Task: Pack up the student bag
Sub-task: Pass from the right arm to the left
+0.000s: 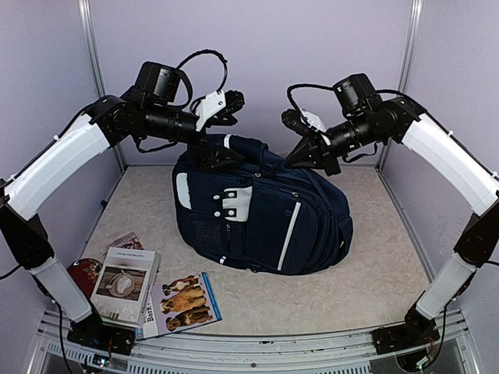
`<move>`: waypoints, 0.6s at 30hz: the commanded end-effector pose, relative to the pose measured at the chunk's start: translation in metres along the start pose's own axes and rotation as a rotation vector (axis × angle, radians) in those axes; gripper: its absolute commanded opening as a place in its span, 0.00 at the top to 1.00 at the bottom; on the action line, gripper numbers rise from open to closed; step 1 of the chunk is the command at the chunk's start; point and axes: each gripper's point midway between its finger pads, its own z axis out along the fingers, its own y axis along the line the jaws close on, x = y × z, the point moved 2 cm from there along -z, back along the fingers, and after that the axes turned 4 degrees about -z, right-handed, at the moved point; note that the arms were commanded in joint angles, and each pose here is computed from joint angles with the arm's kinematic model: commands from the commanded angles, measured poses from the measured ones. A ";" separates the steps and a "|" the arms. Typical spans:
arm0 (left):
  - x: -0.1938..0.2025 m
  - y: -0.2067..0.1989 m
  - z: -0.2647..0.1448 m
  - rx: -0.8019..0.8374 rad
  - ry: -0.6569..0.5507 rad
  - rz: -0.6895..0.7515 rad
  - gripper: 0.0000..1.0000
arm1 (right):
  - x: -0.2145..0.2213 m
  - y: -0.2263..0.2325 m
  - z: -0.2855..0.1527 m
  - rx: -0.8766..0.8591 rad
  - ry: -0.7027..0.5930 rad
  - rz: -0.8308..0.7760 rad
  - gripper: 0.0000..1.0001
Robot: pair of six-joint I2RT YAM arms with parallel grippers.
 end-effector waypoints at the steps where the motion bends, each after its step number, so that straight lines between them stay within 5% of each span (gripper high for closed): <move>1: 0.025 -0.030 0.021 0.116 0.095 -0.033 0.01 | -0.025 -0.005 -0.003 0.013 -0.091 -0.081 1.00; 11: 0.065 -0.022 0.048 0.160 0.161 -0.107 0.11 | -0.026 0.000 -0.006 0.020 -0.118 -0.110 1.00; 18: 0.080 -0.037 0.048 0.221 0.196 -0.144 0.56 | -0.025 -0.010 -0.006 0.077 -0.120 -0.127 1.00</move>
